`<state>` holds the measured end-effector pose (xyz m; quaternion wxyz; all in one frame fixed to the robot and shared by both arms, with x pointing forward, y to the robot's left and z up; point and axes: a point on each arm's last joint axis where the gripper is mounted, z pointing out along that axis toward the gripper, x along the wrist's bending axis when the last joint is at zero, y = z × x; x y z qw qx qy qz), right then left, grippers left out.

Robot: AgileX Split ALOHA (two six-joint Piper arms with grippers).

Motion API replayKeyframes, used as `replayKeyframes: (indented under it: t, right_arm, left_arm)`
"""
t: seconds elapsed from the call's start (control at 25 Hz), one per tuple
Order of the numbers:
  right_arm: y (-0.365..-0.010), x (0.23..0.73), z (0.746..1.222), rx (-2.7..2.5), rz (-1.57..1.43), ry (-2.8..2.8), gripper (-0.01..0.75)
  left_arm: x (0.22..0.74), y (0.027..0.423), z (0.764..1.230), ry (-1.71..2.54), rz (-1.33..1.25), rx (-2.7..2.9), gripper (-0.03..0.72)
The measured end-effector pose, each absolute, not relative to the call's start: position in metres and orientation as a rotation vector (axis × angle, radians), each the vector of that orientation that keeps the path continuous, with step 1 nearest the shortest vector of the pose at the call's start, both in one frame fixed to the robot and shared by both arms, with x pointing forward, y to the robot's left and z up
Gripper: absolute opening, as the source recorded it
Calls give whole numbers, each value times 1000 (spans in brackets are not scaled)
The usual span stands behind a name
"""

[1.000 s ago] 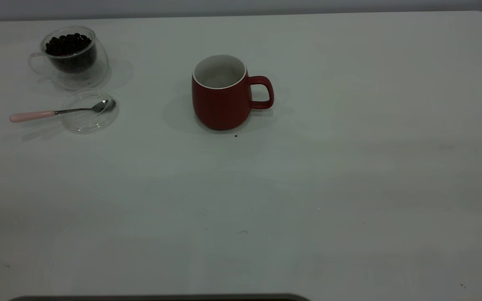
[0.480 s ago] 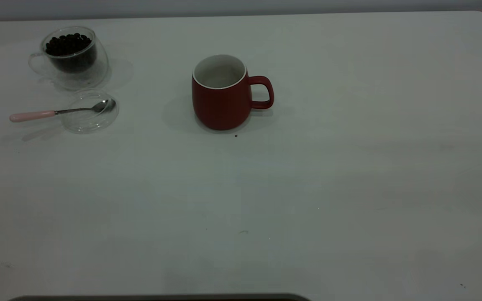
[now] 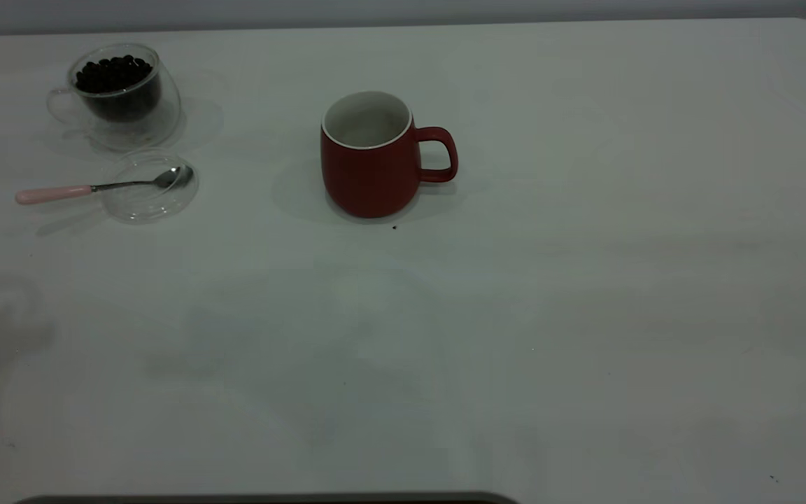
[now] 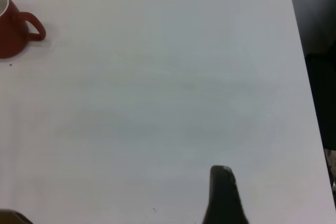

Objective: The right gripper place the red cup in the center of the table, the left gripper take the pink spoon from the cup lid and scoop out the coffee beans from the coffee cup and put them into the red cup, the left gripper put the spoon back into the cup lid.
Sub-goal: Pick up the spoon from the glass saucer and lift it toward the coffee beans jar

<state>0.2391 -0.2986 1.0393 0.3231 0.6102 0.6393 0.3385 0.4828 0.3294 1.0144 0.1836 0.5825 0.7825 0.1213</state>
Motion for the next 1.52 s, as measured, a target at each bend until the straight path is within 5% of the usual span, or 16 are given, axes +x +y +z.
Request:
replayKeyframes:
  t: [0.56,0.84,1.08,1.52]
  right_arm:
    - [-299,239,1039,1601,888,1678,558]
    - [-299,239,1039,1601,888,1678,558]
    - [-299,239,1039,1601,888,1678,557]
    - [-299,239,1039,1607,891,1674,557]
  left_arm:
    - [532,455,899,2403,-28,1471,374]
    - [562,466,854,2045,-326,1357,426]
    - [572,464,826,1997,-371,1325,566]
    - [581,458,811,1900,-297,1347,615]
